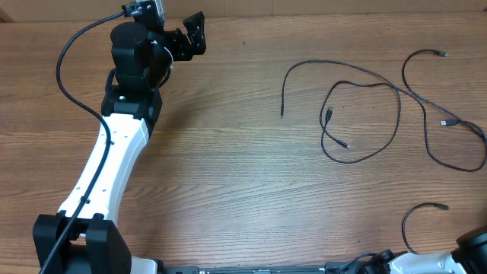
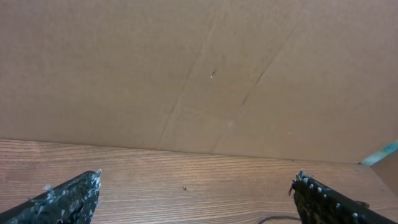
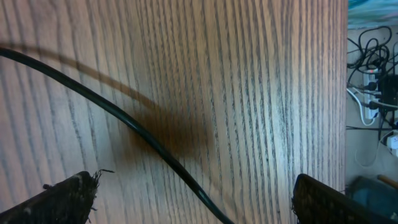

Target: Untangle cables

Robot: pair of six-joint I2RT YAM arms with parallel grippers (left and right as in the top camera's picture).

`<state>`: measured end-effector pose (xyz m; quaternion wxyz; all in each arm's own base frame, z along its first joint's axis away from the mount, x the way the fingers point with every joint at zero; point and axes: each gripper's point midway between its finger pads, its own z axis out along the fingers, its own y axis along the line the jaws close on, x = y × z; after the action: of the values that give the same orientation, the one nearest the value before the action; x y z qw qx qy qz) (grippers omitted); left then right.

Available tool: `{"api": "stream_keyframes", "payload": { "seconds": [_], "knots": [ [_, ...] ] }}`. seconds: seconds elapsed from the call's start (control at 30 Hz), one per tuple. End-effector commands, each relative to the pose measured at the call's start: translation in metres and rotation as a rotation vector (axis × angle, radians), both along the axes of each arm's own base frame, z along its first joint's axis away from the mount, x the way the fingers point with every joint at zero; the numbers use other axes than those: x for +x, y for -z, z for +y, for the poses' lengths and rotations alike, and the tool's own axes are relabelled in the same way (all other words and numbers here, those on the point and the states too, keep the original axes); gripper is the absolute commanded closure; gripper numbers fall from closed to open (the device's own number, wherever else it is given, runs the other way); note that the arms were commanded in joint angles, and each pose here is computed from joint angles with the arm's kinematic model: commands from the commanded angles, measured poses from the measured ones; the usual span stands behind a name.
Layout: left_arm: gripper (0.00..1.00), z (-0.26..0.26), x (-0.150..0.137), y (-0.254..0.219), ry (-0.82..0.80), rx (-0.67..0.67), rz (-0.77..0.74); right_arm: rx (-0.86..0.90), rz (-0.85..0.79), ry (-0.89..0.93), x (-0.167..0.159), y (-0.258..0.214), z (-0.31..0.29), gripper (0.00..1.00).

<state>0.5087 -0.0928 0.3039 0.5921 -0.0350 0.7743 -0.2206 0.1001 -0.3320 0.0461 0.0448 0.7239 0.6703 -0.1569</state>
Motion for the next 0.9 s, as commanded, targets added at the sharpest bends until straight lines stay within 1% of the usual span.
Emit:
{"api": "stream_keyframes", "payload": {
  "seconds": [0.0,0.07,0.23,0.5,0.63,0.73,0.8,0.87],
  "knots": [
    [0.0,0.003,0.001,-0.006,-0.01,0.025,-0.021,0.037,0.026,-0.009,-0.005,0.014,0.002,0.0],
    [0.0,0.003,0.001,-0.005,-0.01,0.025,-0.021,0.06,0.031,-0.01,-0.005,0.021,0.004,0.01],
    [0.0,0.003,0.001,-0.006,-0.01,0.024,-0.021,0.07,0.012,-0.013,-0.001,0.025,0.004,0.08],
    [0.0,0.003,0.001,-0.006,-0.01,0.024,-0.021,0.055,0.006,-0.013,0.001,0.025,0.001,0.11],
    [0.01,0.003,0.001,-0.006,-0.01,0.025,-0.021,0.055,0.005,-0.013,0.001,0.025,0.001,0.17],
    [0.0,0.003,0.001,-0.006,-0.01,0.025,-0.021,0.056,0.006,-0.013,0.0,0.025,0.001,0.28],
    [0.0,0.003,0.001,-0.005,-0.01,0.025,-0.02,0.057,0.007,-0.013,0.0,0.026,0.002,0.34],
    [0.0,0.003,0.001,-0.006,-0.01,0.025,-0.021,0.059,0.007,-0.013,0.0,0.026,0.002,0.36]
  ]
}}
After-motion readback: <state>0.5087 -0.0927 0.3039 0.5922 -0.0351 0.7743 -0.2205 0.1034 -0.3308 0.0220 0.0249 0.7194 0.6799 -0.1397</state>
